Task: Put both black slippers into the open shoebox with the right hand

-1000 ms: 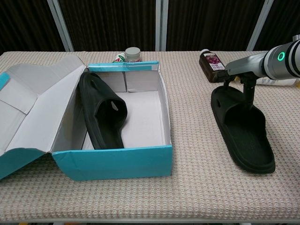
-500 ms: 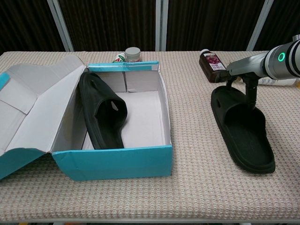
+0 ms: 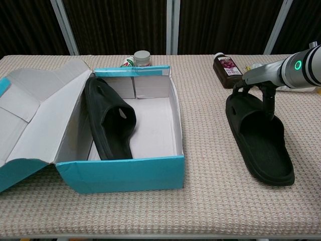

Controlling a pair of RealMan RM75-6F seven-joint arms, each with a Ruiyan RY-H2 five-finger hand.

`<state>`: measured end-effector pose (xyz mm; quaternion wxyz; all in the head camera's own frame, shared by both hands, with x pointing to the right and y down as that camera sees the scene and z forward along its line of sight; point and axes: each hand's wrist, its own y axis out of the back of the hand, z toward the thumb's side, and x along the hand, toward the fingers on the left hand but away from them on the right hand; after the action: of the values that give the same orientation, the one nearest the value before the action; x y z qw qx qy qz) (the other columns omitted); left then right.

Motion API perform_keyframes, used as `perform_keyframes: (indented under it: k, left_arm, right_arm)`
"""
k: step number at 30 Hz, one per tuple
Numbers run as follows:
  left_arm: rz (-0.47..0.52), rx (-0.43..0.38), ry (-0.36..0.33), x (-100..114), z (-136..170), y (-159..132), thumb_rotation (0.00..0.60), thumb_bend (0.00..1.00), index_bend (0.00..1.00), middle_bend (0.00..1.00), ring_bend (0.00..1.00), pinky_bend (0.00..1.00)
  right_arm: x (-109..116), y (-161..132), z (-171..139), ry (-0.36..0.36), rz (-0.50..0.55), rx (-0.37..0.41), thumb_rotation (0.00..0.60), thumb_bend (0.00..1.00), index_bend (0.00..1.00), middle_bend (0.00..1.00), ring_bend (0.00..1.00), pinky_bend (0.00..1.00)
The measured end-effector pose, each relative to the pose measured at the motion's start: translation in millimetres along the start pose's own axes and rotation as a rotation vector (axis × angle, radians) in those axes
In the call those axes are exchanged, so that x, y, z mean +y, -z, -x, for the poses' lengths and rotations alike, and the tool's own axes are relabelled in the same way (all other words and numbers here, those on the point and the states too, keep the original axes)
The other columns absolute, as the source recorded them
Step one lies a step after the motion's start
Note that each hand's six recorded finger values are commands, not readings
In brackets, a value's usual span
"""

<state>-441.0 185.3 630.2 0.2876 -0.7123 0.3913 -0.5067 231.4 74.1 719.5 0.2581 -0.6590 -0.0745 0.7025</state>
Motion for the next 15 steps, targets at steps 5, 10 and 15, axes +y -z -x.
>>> perform_keyframes:
  k: [5, 10, 15]
  left_arm:
    - [0.000, 0.001, -0.003, 0.3, 0.4, 0.4, 0.600, 0.00, 0.21, 0.21, 0.09, 0.18]
    - [0.002, 0.004, -0.002, 0.5, 0.8, 1.8, 0.600, 0.00, 0.21, 0.21, 0.09, 0.18]
    - [0.002, 0.002, 0.002, -0.7, 0.9, 1.5, 0.600, 0.00, 0.21, 0.21, 0.09, 0.18]
  right_arm:
    - [-2.4, -0.2, 1.8, -0.005, -0.003, -0.004, 0.600, 0.03, 0.18, 0.17, 0.01, 0.12]
    - [-2.3, -1.0, 2.8, -0.005, -0.005, -0.006, 0.600, 0.03, 0.18, 0.20, 0.03, 0.12]
    - [1.0, -1.8, 2.9, 0.016, -0.004, -0.008, 0.600, 0.04, 0.23, 0.27, 0.09, 0.12]
